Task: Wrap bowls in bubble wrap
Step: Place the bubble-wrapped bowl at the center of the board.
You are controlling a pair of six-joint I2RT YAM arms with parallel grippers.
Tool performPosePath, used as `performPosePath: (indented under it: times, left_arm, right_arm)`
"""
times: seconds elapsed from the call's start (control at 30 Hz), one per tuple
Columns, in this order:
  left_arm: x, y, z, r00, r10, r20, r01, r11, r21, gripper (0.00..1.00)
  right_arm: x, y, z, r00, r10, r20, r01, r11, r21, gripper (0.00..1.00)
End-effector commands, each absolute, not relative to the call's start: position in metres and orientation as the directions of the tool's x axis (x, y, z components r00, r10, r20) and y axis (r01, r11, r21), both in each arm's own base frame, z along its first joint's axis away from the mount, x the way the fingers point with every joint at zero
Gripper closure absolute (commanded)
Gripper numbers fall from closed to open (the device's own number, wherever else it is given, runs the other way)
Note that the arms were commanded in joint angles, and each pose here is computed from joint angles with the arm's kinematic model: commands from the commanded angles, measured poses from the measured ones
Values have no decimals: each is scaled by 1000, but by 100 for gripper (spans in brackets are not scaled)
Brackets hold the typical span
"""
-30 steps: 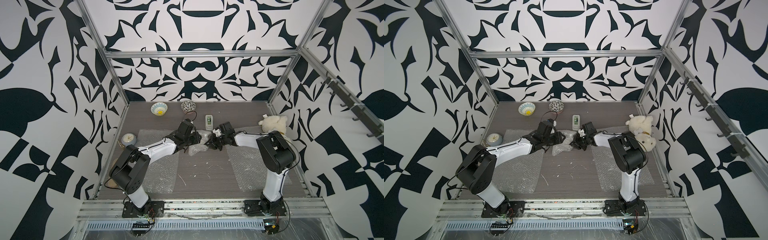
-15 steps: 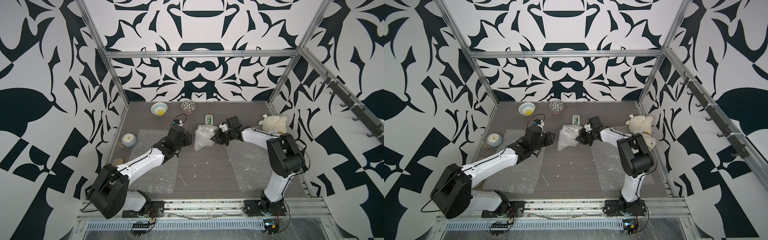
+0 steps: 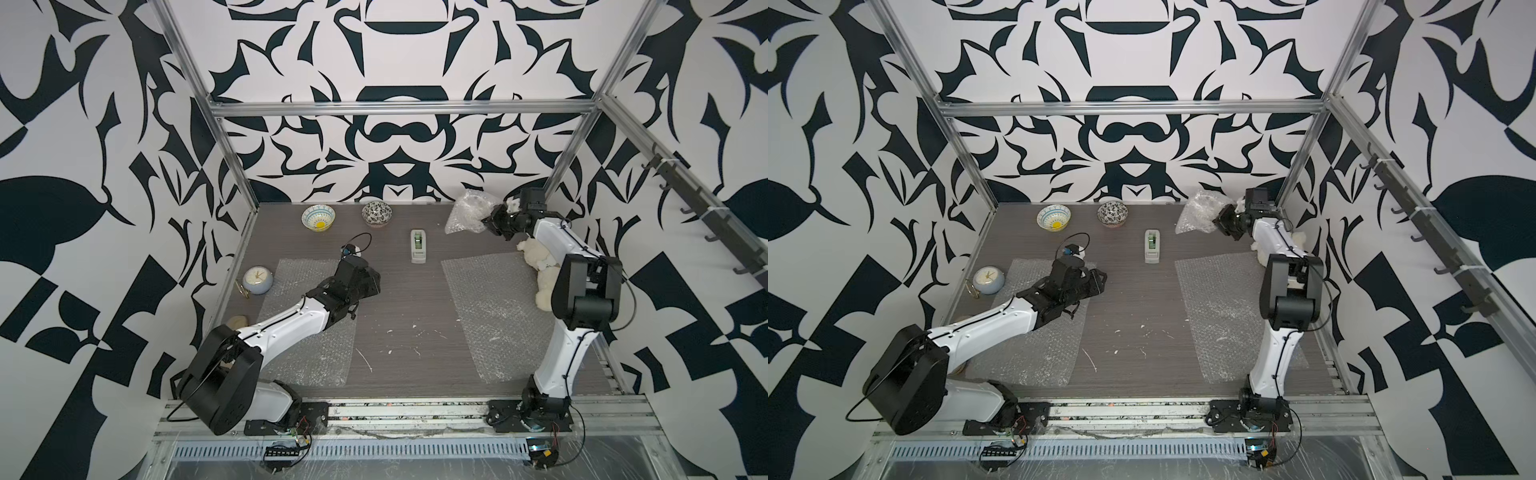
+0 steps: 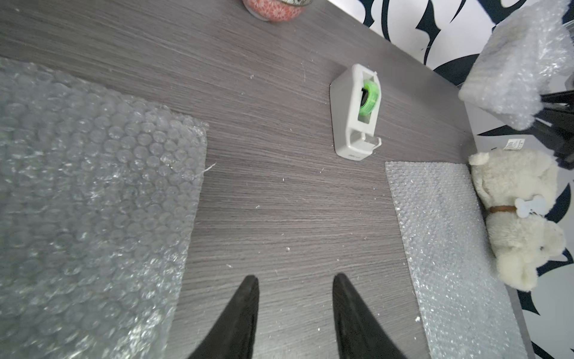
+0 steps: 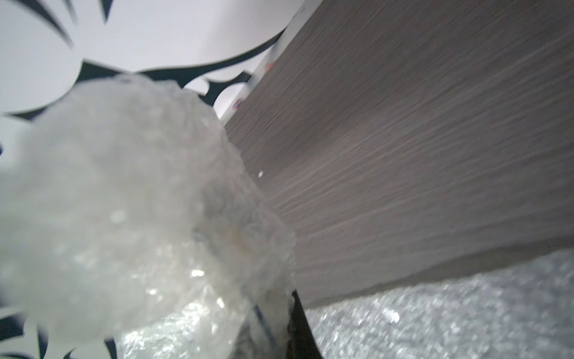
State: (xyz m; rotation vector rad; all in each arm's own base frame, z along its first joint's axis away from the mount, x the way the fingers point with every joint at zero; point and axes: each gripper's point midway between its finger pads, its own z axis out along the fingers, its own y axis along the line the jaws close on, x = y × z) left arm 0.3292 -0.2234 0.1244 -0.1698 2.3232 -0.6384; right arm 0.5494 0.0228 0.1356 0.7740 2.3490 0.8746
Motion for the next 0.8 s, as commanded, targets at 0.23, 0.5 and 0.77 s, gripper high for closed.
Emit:
performPosePath:
  times: [0.23, 0.5, 0.77]
  left_arm:
    - [322, -214, 117, -769, -277, -577, 31, 884, -466, 56]
    - [319, -208, 116, -767, -280, -578, 18, 890, -455, 55]
    - [317, -188, 125, -747, -281, -603, -8, 910, -414, 54]
  right_arm:
    - [599, 0, 106, -717, 645, -263, 379, 678, 629, 100]
    - [597, -2, 108, -721, 644, -258, 371, 672, 641, 58]
    - [591, -5, 160, -698, 638, -326, 300, 674, 676, 46]
